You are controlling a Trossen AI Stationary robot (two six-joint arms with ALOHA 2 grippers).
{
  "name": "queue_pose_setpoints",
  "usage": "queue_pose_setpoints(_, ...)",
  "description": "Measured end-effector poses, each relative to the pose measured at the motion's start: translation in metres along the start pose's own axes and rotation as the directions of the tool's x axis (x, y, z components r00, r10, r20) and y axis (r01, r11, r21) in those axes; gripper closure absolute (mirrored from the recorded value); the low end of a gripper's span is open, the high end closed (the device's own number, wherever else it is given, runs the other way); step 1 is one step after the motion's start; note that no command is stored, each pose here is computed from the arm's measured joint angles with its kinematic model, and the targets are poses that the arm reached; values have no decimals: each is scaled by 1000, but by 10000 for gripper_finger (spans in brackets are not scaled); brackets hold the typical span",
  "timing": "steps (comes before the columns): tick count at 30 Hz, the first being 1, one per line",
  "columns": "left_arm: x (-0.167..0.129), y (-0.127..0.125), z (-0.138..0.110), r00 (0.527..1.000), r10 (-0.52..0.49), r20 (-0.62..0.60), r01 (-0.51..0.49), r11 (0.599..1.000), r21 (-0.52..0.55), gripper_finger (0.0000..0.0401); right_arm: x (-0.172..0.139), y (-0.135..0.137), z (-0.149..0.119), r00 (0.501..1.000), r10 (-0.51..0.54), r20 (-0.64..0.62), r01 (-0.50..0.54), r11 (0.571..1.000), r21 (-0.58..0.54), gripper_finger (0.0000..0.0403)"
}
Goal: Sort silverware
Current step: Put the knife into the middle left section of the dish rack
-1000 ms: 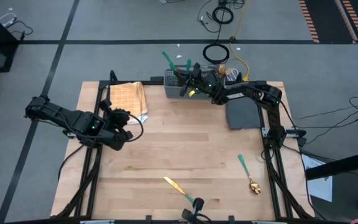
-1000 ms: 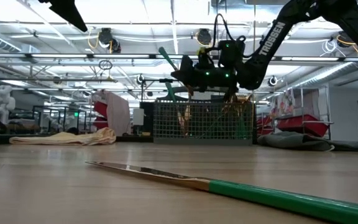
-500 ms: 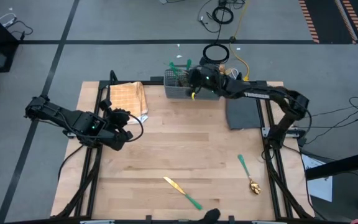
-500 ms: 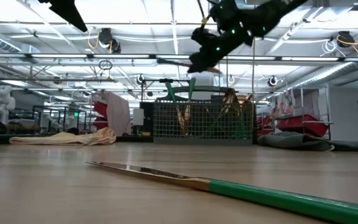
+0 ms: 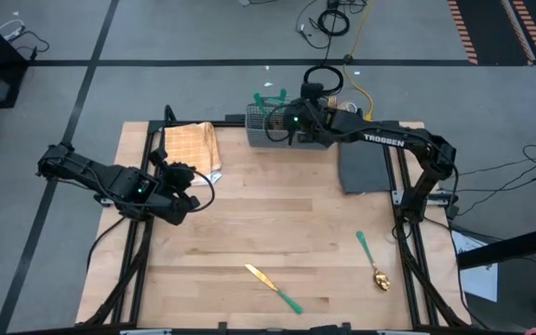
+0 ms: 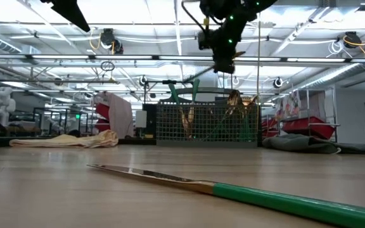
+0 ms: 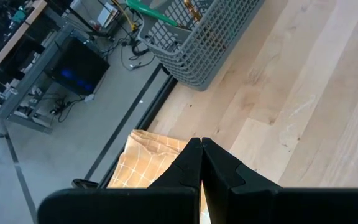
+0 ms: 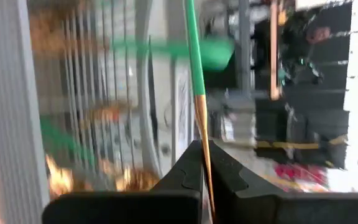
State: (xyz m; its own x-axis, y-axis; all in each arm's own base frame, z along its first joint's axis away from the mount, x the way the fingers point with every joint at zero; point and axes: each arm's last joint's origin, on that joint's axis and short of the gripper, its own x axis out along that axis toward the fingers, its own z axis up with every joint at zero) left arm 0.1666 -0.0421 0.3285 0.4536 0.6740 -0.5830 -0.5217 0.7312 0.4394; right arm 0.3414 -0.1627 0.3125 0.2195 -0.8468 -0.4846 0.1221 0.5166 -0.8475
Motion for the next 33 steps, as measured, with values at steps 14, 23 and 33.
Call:
queue_pose_setpoints(14, 0, 0, 0, 1000, 1, 2, -1, 1000, -3, 393, 0, 17, -18, 980, 91, -176, -118, 982, -146, 403)
queue_pose_setpoints(23, 0, -1, 1, 1000, -2, 7, 2, 1000, -10, 393, -6, 24, -15, 979, 109, -173, -162, 930, -330, 403)
queue_pose_setpoints(33, 0, 0, 1, 1000, 5, 13, -5, 1000, -10, 393, 11, 47, -8, 968, 129, -216, -220, 849, -480, 403)
